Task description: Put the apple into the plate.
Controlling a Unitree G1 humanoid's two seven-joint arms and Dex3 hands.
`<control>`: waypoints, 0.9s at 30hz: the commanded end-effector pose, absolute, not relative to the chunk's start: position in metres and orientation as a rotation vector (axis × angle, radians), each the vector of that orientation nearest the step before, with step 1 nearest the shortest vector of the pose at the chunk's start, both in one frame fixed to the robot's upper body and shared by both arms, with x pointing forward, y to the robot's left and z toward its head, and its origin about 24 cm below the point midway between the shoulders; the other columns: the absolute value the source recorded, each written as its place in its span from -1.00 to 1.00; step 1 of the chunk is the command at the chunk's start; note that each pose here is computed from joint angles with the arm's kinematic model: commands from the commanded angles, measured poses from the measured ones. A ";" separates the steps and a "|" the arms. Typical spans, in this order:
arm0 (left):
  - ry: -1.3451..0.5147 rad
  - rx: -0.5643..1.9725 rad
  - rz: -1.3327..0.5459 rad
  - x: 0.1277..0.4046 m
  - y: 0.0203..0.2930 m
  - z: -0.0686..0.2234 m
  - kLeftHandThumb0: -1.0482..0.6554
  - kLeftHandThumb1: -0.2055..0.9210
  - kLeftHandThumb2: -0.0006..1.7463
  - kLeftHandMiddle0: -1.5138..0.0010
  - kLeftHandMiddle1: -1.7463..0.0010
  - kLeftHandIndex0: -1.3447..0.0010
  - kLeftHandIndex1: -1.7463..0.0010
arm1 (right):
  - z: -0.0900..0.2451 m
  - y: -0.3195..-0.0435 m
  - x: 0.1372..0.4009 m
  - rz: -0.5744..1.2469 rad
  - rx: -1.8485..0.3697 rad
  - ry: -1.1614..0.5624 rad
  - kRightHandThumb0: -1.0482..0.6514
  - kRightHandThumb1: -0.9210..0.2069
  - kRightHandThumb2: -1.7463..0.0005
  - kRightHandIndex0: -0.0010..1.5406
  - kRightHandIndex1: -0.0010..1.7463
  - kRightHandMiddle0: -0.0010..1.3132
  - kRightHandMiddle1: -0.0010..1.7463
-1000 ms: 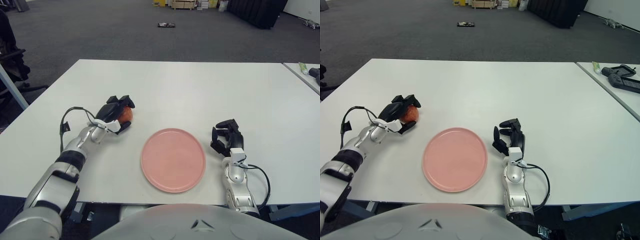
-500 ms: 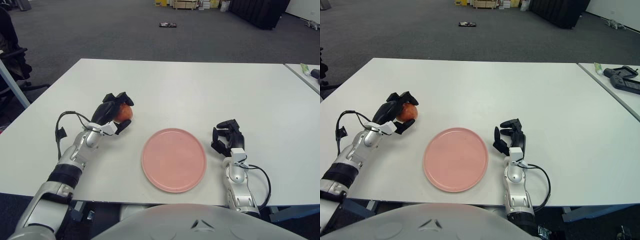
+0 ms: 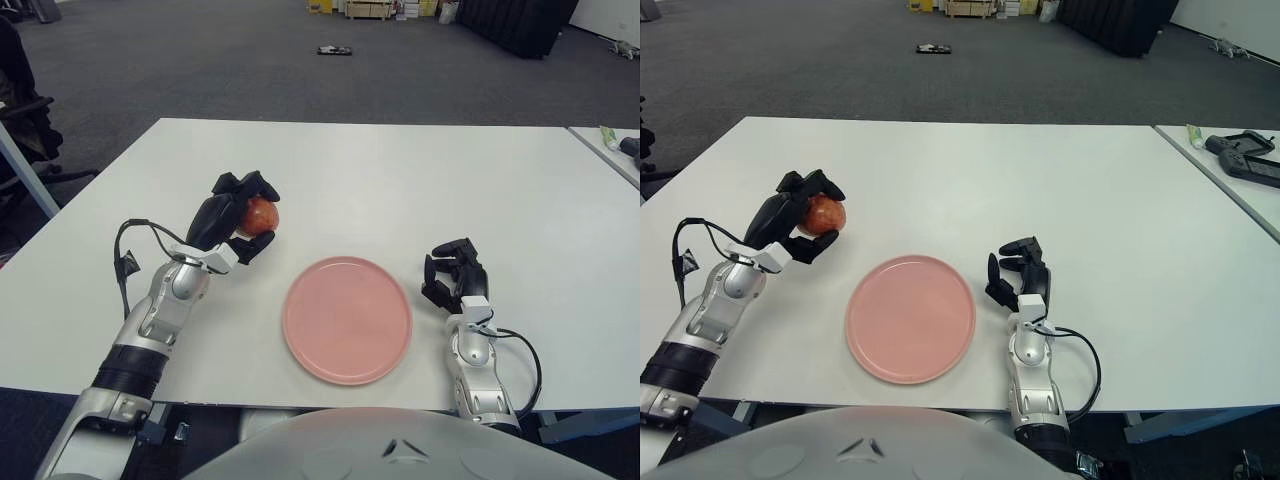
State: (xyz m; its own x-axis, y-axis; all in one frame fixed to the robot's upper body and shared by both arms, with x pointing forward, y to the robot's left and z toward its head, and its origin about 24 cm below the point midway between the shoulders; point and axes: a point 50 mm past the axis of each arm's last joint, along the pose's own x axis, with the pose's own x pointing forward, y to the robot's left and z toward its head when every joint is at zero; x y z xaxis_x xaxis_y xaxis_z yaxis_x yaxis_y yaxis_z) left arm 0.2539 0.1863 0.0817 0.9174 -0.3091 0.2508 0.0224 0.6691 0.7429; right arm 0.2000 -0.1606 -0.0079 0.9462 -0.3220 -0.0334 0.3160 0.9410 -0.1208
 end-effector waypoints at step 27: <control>-0.744 0.800 -0.643 0.205 0.100 0.102 -0.35 -0.19 0.60 -0.65 -1.00 0.02 -1.00 | -0.014 -0.159 0.201 -0.326 -0.101 0.095 -0.22 -0.53 -0.03 -0.21 0.63 -0.46 1.00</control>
State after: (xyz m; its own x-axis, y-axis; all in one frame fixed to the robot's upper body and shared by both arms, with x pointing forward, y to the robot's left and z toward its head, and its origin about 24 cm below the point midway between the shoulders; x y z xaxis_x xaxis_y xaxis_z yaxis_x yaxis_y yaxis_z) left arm 0.2044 0.1075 0.0993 0.6360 -0.6904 0.3446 0.2018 0.5799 0.7893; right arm 0.2010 -0.1589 -0.0079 0.9460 -0.3222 -0.0362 0.3166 0.9420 -0.1112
